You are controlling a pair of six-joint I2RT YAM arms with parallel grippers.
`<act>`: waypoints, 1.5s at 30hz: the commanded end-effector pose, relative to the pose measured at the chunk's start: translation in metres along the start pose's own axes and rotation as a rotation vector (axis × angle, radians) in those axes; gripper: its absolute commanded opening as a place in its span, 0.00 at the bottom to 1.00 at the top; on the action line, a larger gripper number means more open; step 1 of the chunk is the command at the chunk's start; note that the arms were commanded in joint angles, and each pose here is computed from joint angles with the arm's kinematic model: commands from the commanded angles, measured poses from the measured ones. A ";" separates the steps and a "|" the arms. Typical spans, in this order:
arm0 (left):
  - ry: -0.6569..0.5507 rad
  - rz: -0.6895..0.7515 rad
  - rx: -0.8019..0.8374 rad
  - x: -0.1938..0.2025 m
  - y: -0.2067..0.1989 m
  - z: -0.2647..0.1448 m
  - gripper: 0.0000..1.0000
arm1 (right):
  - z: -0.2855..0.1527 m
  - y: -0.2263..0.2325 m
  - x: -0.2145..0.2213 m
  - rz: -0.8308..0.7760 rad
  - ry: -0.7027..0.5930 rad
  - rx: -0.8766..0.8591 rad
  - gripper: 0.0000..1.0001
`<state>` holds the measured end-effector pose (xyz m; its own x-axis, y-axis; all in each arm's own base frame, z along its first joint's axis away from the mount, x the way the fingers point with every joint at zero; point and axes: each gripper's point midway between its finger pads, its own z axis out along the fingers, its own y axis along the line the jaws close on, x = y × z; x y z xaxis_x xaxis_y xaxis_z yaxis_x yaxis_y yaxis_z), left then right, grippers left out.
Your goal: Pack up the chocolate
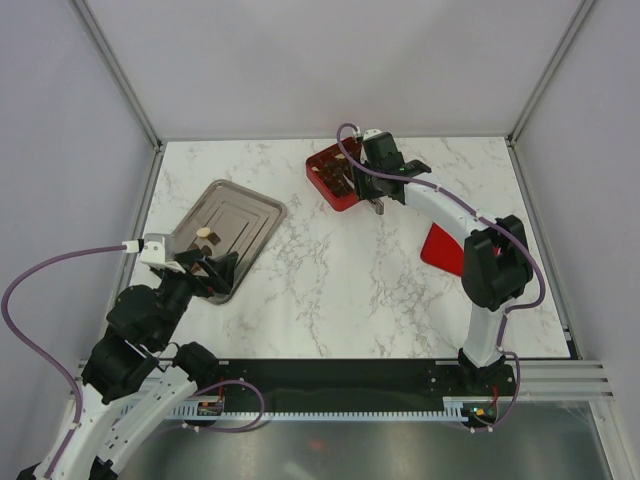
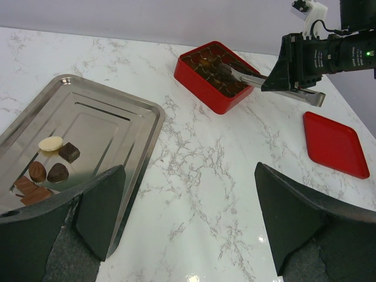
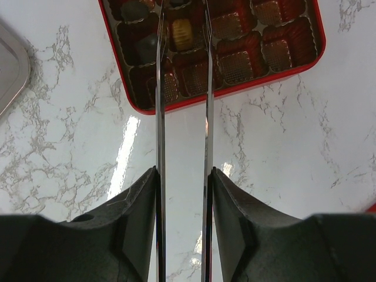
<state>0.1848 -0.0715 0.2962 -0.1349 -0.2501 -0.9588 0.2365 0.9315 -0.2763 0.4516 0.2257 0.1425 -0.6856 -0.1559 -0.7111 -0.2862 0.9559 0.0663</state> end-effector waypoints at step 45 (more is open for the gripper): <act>-0.058 0.018 0.014 -0.014 -0.001 -0.002 1.00 | 0.002 0.332 0.057 -0.385 -0.089 -0.554 0.53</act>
<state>0.1834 -0.0704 0.2979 -0.1253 -0.2492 -0.9603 0.2404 0.9315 -0.2731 0.3087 0.5152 0.0983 -0.4419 -0.4830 -0.7559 -0.8133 0.5713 0.1104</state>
